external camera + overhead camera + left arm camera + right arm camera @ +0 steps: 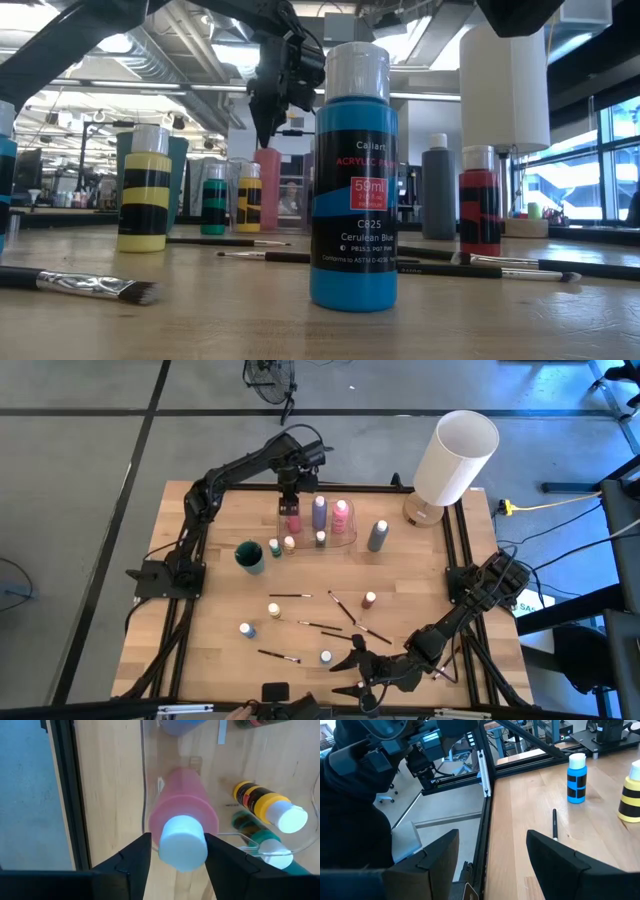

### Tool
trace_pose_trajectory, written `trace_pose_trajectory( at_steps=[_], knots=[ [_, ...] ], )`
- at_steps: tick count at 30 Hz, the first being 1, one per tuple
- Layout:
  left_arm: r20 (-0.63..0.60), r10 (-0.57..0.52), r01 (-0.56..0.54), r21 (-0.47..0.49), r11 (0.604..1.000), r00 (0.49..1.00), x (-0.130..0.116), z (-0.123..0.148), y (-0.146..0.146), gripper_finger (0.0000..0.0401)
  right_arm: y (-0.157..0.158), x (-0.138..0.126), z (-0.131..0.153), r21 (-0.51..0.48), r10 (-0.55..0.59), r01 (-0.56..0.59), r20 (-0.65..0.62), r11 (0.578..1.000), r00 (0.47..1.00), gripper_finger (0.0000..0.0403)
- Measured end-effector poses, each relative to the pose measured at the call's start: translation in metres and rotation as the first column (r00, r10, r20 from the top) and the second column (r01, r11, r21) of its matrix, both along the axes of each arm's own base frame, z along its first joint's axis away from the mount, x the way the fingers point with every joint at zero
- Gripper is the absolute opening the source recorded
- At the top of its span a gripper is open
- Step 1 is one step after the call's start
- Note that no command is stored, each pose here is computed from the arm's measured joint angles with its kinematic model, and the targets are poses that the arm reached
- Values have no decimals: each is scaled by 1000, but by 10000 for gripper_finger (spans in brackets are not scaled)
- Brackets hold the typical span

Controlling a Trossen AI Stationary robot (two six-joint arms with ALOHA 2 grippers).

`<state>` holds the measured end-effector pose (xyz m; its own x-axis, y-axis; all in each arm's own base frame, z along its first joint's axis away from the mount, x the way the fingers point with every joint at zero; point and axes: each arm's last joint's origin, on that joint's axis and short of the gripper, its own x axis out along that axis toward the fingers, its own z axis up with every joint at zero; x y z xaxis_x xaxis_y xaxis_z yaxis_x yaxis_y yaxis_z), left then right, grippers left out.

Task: Pick & Place Paint Supplies
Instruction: Put the pink paint bottle into the transparent bin

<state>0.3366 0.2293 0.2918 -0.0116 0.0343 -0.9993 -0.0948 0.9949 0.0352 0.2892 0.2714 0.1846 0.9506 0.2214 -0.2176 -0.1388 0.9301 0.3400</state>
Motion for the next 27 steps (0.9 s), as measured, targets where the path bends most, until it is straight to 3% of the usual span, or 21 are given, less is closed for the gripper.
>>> trace_pose_trajectory(
  at_steps=[27],
  knots=[
    [5,44,-44,1,999,999,-1,1,-1,171,0,0,0,-1,-1,1,-2,1000,1000,236]
  ],
)
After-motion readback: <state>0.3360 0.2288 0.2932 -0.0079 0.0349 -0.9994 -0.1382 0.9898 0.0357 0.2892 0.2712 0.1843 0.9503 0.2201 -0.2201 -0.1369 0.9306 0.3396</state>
